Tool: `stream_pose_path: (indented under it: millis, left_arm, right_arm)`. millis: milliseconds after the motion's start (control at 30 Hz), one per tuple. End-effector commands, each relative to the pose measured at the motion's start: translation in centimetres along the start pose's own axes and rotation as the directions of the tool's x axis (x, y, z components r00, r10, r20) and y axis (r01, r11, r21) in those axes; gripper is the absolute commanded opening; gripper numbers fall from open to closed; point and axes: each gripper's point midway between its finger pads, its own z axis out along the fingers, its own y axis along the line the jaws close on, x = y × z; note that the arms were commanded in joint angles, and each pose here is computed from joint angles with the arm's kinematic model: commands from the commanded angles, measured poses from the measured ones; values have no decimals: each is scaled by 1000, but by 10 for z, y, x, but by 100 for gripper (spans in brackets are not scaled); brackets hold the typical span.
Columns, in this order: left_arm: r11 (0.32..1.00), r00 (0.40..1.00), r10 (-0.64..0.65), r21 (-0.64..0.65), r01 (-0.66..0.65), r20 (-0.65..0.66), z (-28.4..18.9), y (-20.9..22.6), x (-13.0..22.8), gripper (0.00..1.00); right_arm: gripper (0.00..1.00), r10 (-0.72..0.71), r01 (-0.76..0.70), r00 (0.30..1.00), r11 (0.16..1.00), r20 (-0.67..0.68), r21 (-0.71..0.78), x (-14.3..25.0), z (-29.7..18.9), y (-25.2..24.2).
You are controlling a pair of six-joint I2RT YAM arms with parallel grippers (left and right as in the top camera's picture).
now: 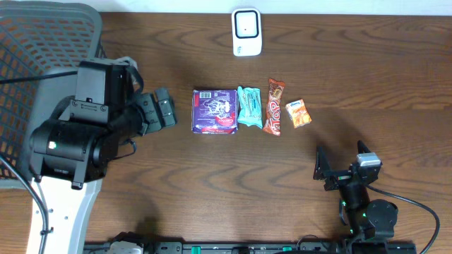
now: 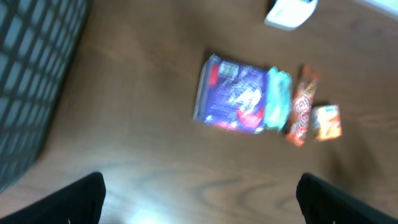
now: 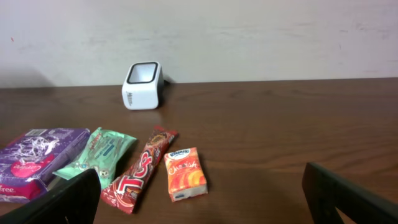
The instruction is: Scan the item barcode
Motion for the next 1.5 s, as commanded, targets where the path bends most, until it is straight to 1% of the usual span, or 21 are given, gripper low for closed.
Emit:
stream_pose_path:
  millis: [0, 200, 267, 300, 367, 400, 467, 533, 567, 633, 700, 767, 800, 900, 967, 1033, 1100, 1167, 1200, 1333, 1467]
  left_arm:
    - [998, 999, 10, -55, -12, -31, 3, 11, 6, 98]
    - [995, 992, 1, -101, -15, -129, 6, 21, 27, 98]
    - [994, 991, 0, -105, -15, -137, 6, 22, 28, 98]
    - [994, 991, 0, -105, -15, -137, 6, 22, 28, 98]
    - [994, 991, 0, -105, -15, -137, 6, 22, 28, 98]
    - [994, 991, 0, -105, -15, -137, 6, 22, 28, 98]
    - [994, 991, 0, -105, -15, -137, 6, 22, 28, 98]
    - [994, 991, 0, -105, -15, -137, 6, 22, 28, 98]
    - [994, 991, 0, -105, -15, -137, 6, 22, 28, 98]
    - [994, 991, 0, -105, -15, -137, 6, 22, 28, 98]
    - [994, 991, 0, -105, -15, -137, 6, 22, 28, 98]
    - [994, 991, 0, -105, -15, -137, 6, 22, 28, 98]
    - [994, 991, 0, -105, -15, -137, 6, 22, 28, 98]
    - [994, 991, 0, -105, -15, -137, 6, 22, 28, 98]
    - [994, 991, 0, -105, -15, -137, 6, 22, 28, 98]
    - [994, 991, 0, -105, -15, -137, 6, 22, 28, 98]
    - [994, 991, 0, -105, -15, -137, 6, 22, 28, 98]
    - [994, 991, 0, -105, -15, -137, 6, 22, 28, 98]
    - [994, 991, 0, -105, -15, -137, 6, 22, 28, 98]
    - [994, 991, 0, -105, -15, -137, 6, 22, 28, 98]
    - [994, 991, 0, -105, -15, -137, 6, 22, 28, 98]
  right_arm:
    - [99, 10, -10, 1000, 1000, 1, 14, 0, 0, -3]
    - [99, 9, -9, 1000, 1000, 15, 12, -3, 0, -2]
    - [99, 87, -85, 995, 995, 46, -46, -12, -1, 7]
    - [99, 175, -168, 983, 977, 49, -135, -18, -2, 21]
    - [99, 394, -401, 913, 826, -102, -396, -21, -16, 70]
    - [99, 451, -493, 868, 736, -209, -463, -18, -25, 87]
    - [99, 558, -612, 787, 656, -264, -442, -23, -26, 88]
    - [99, 691, -736, 665, 545, -282, -402, -36, -24, 83]
    - [99, 722, -747, 641, 510, -261, -426, -49, -26, 82]
    - [99, 698, -642, 701, 528, -146, -556, -85, -39, 87]
    - [99, 680, -540, 733, 573, -10, -617, -117, -51, 84]
    - [99, 641, -474, 762, 648, 91, -596, -138, -54, 79]
    - [99, 597, -442, 793, 701, 122, -560, -146, -53, 77]
    - [99, 428, -363, 900, 839, 81, -405, -151, -42, 71]
    - [99, 309, -306, 950, 914, -31, -268, -143, -29, 60]
    - [99, 220, -245, 957, 962, -187, -123, -129, -17, 43]
    - [99, 168, -183, 914, 983, -369, -6, -113, -6, 26]
    - [99, 133, -133, 828, 990, -544, 41, -99, 4, 18]
    - [99, 121, -120, 766, 992, -632, 44, -92, 11, 16]
    - [99, 150, -149, 594, 986, -790, 75, -80, 41, 13]
    - [99, 169, -223, 486, 973, -858, 65, -60, 76, 19]
